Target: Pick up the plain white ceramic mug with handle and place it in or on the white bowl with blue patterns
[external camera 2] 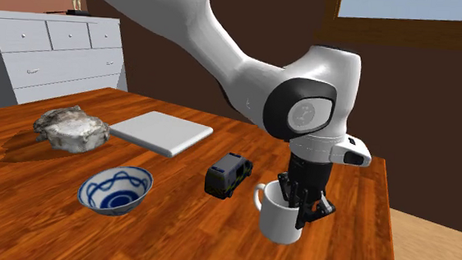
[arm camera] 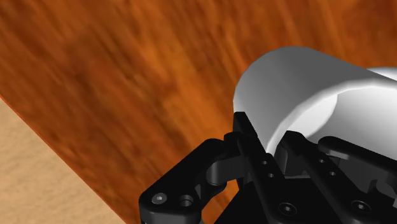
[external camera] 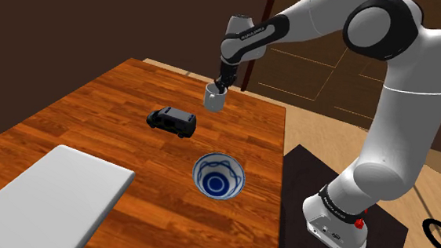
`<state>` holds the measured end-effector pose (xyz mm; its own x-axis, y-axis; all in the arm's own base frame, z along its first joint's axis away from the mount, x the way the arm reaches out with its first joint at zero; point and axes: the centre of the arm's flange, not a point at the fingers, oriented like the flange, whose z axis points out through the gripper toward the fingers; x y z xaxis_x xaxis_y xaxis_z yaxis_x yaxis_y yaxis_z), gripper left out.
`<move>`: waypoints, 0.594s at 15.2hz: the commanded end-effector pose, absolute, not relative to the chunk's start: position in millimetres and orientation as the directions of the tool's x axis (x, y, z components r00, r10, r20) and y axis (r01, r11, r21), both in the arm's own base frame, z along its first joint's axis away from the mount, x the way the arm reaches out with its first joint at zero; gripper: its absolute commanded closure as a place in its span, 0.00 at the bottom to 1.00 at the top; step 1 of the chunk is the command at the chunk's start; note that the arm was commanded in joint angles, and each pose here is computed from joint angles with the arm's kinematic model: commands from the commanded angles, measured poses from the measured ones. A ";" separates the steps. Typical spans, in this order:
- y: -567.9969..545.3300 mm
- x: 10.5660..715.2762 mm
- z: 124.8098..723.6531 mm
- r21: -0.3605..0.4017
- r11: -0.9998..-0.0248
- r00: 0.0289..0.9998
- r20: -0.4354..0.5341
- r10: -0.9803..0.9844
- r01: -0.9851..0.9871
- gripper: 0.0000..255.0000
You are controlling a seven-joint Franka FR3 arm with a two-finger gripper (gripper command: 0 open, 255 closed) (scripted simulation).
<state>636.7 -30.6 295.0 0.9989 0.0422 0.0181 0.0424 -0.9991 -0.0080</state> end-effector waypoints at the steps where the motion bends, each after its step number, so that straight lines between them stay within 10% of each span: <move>1: -30.6 635.5 305.1 -0.008 -0.999 0.999 0.018 0.042 0.042 1.00; 9: -30.6 635.6 347.4 -0.008 -0.999 0.999 0.018 0.042 0.042 1.00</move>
<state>636.2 -31.3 341.1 0.9989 0.0424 0.0182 0.0426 -0.9991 -0.0081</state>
